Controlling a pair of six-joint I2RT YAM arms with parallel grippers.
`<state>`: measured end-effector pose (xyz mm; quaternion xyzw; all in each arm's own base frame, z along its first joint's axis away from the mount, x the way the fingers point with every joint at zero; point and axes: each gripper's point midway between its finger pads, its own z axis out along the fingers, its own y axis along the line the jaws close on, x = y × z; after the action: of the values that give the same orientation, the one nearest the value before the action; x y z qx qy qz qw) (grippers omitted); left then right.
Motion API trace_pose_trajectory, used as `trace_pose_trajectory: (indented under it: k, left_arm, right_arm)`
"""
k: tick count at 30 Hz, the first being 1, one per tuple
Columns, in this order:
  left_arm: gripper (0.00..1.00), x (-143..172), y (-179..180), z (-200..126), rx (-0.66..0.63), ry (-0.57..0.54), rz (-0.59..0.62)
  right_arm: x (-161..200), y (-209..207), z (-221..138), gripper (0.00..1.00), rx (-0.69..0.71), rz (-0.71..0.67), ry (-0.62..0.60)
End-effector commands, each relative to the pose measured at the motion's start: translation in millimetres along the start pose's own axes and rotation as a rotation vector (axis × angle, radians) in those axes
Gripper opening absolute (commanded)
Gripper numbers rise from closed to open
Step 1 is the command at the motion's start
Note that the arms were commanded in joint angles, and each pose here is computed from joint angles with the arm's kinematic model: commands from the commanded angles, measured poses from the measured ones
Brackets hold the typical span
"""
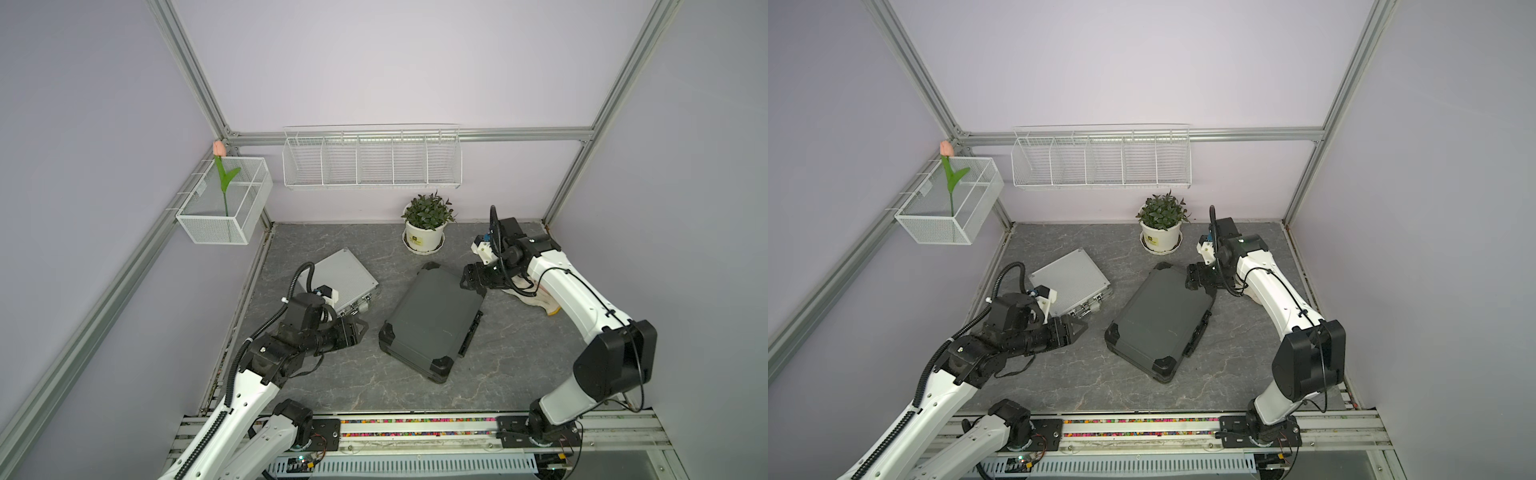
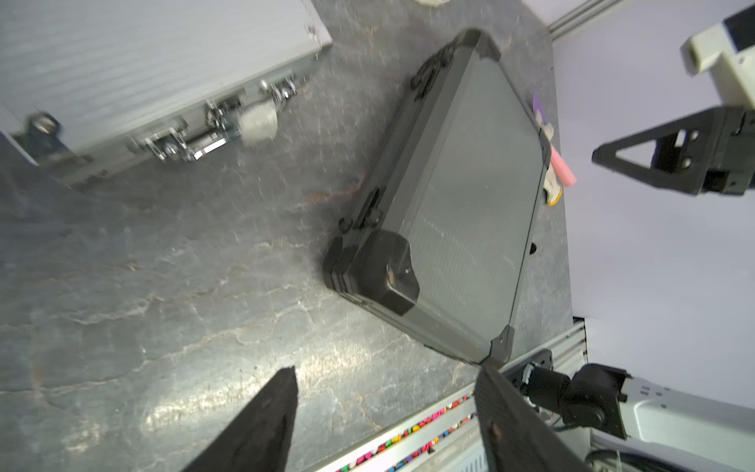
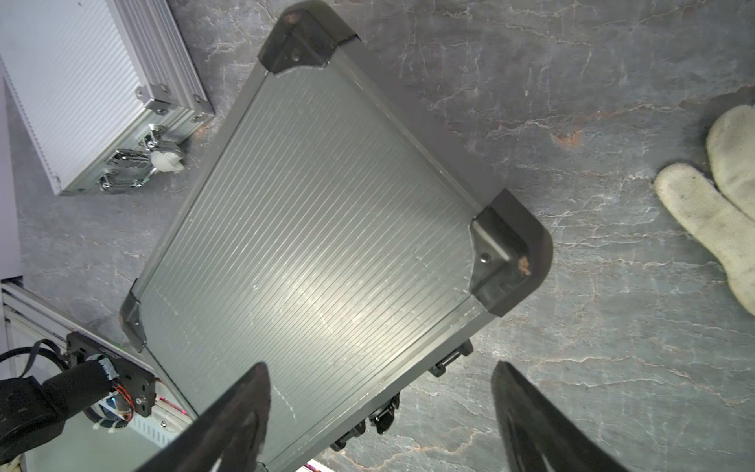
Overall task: Open the poker set cases
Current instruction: Adjust the poker set case at the center of the board.
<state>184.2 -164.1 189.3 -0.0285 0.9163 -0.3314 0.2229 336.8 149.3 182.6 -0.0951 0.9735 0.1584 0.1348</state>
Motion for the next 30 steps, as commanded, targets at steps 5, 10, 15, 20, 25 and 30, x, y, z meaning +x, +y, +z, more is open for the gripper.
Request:
trace_pose_trajectory:
  k: [5,10,15,20,25,30]
  left_arm:
    - [0.72,34,3,22,0.008,0.15,-0.114]
    - [0.73,36,-4,39,0.037,0.191,-0.135]
    - [0.73,37,-6,44,0.052,0.186,-0.154]
    - [0.74,40,-8,49,0.078,0.195,-0.186]
    - [0.75,43,-8,50,0.086,0.203,-0.199]
    - [0.77,46,-8,53,0.095,0.221,-0.21]
  right_arm:
    - [-12,-3,13,0.9,0.019,-0.039,0.064]
    - [-21,-3,28,0.93,0.006,-0.05,0.079]
    - [-29,-1,41,0.94,-0.017,-0.055,0.099]
    - [-36,-4,51,0.96,-0.013,-0.071,0.123]
    - [-38,-4,60,0.97,-0.024,-0.082,0.158]
    - [-40,-4,69,0.97,-0.045,-0.075,0.17]
